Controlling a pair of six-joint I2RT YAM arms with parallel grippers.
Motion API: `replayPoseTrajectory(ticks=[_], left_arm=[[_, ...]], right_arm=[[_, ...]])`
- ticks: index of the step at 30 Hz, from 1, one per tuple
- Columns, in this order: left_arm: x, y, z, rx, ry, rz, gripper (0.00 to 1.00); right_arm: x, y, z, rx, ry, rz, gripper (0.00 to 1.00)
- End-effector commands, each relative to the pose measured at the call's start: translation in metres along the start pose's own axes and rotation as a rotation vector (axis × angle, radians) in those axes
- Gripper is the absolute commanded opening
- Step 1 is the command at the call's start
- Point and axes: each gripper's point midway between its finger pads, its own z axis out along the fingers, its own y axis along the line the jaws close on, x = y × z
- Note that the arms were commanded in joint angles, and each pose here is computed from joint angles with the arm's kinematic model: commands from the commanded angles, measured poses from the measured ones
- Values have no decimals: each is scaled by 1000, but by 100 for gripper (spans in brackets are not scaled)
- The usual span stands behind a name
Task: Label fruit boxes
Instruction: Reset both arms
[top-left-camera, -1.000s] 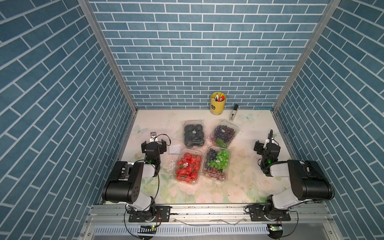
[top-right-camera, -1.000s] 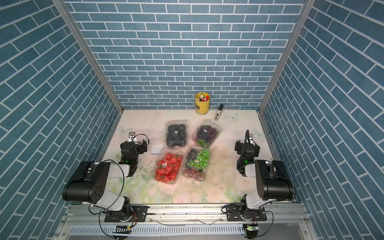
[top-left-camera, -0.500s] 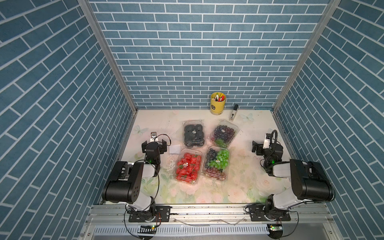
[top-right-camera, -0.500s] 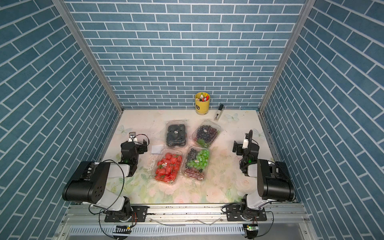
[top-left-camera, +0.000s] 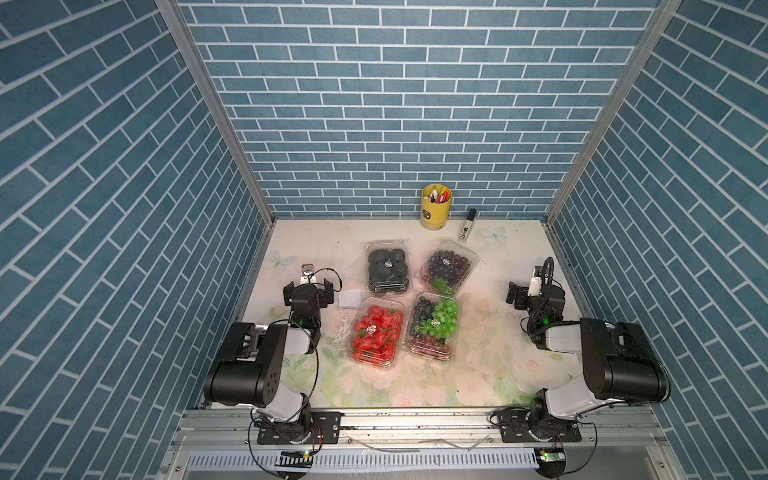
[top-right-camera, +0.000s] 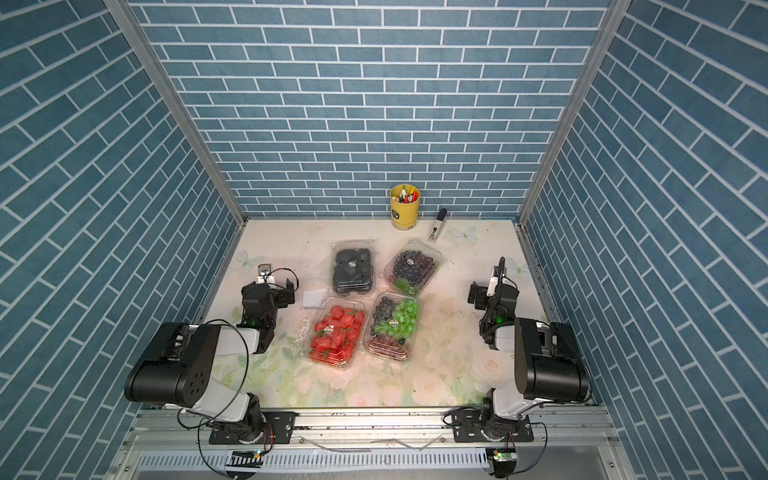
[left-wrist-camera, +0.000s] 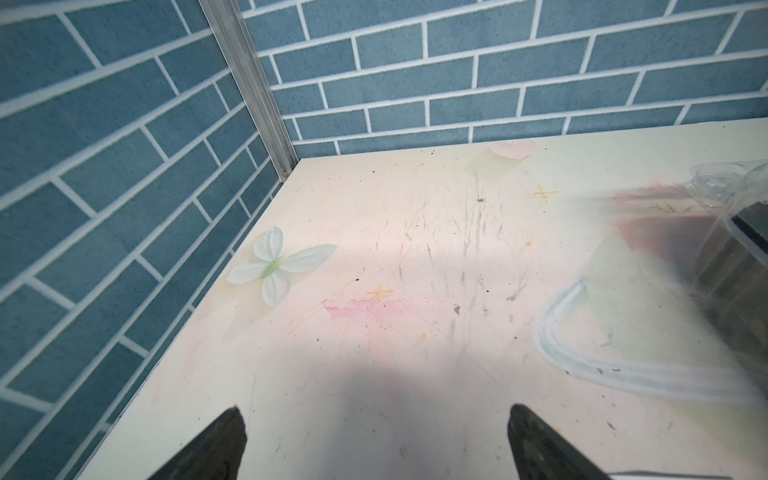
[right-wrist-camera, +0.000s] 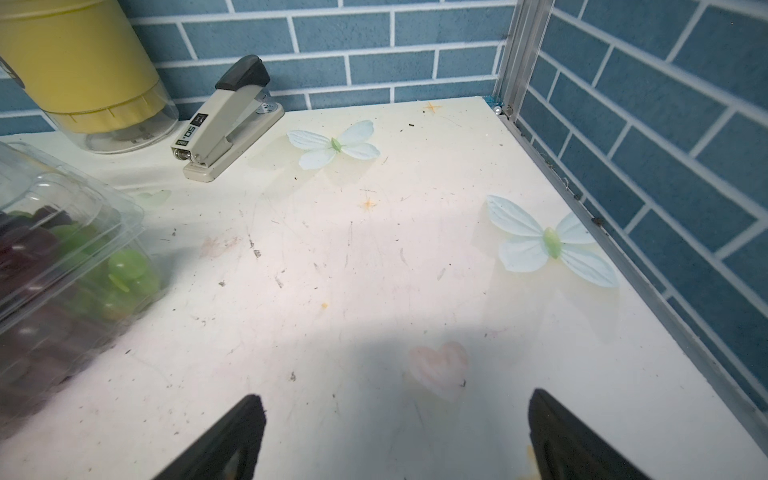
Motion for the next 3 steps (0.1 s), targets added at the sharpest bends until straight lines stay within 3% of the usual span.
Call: replayPoseTrajectory(ticks=[1, 3], left_arm=[[-4, 1, 1, -2, -14, 4, 100], [-4, 1, 1, -2, -15, 3, 100]], right_arm=[[-10, 0, 3, 7, -20, 0, 99], [-10, 3, 3, -12, -20, -9, 99]])
